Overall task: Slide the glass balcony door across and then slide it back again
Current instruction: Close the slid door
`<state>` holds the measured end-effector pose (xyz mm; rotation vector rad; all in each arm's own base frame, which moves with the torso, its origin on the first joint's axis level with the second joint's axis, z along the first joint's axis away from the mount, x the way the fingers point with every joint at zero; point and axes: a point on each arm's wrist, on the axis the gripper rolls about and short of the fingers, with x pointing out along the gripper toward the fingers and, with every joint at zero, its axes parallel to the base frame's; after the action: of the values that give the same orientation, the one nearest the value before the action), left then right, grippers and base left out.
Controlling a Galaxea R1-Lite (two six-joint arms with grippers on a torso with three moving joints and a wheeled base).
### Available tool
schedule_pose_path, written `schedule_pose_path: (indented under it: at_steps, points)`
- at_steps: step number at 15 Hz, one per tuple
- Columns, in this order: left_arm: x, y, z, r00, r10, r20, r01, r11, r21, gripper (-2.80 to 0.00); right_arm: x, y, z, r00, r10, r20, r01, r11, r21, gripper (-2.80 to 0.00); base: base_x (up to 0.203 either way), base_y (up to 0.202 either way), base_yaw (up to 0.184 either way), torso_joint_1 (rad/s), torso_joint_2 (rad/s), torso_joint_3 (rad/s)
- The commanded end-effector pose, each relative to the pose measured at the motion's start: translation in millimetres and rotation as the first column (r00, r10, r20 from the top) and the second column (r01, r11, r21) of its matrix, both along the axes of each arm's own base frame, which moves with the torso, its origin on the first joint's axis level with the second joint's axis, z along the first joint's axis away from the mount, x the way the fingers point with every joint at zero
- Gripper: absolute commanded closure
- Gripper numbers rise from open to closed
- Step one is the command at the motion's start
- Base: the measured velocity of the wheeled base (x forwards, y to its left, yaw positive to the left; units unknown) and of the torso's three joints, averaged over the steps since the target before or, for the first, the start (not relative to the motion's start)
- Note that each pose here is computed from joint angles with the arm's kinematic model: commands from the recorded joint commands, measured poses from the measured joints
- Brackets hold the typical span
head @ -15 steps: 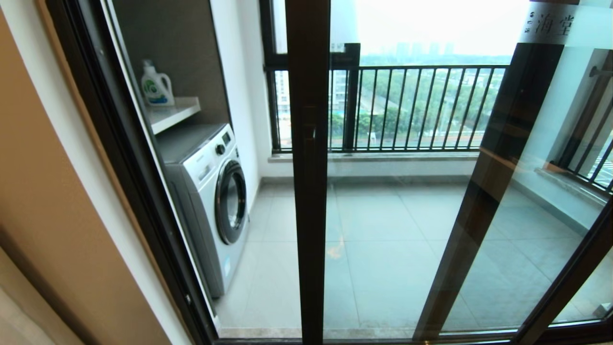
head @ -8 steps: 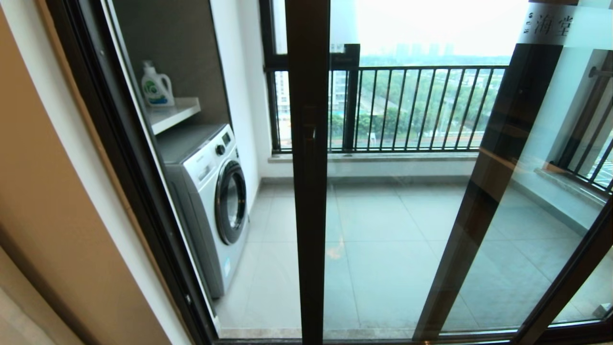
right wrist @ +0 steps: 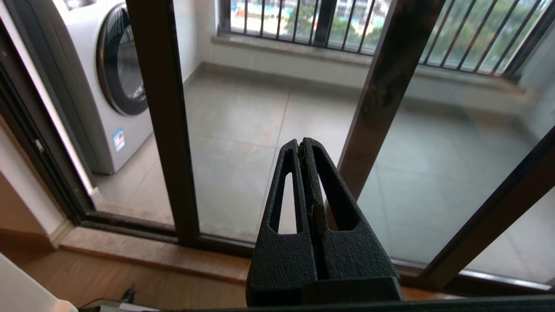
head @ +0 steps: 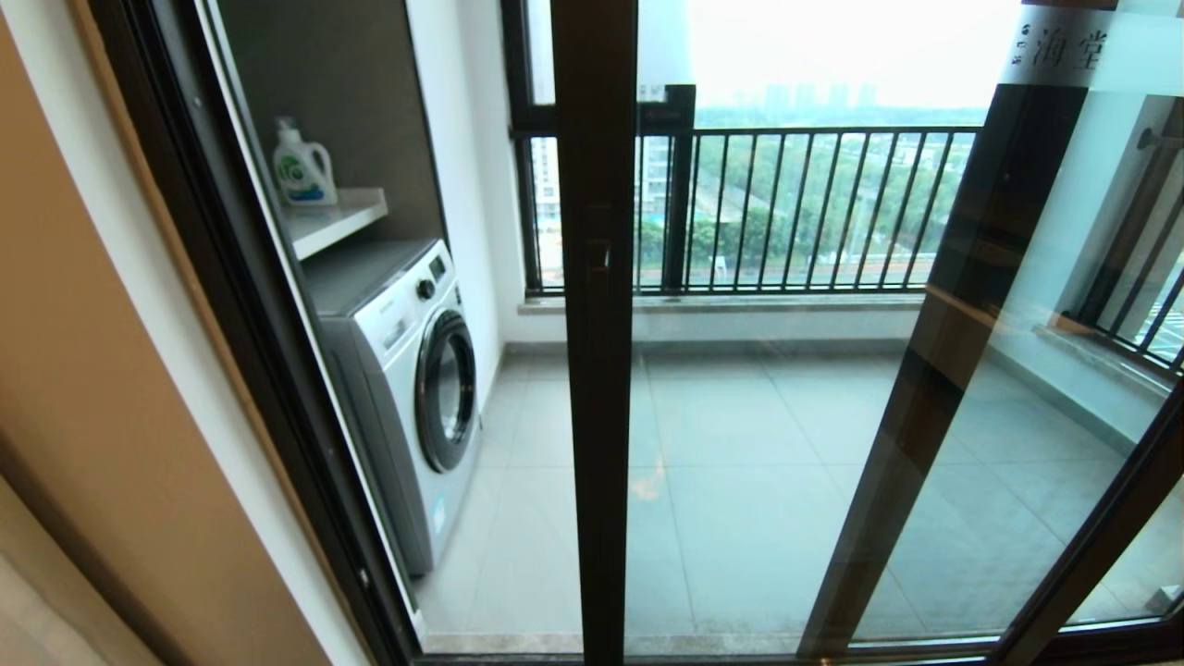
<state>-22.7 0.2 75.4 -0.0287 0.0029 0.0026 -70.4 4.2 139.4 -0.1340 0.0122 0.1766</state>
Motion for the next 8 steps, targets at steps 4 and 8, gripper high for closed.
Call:
schedule_pose_path:
  at_steps: [4, 8]
  points:
    - [0, 0, 0, 1.0, 0.001, 0.0, -0.001, 1.0, 0.0, 0.0, 49, -3, -62, 0.991, -0.114, 0.073, 0.115, 0.993, -0.005, 0.0, 0.0, 0.0, 0.0, 0.0, 0.0, 0.0]
    - [0, 0, 0, 1.0, 0.001, 0.0, -0.001, 1.0, 0.0, 0.0, 48, -3, -66, 0.99, -0.144, -0.001, 0.143, 0.986, 0.08, 0.0, 0.0, 0.0, 0.0, 0.0, 0.0, 0.0]
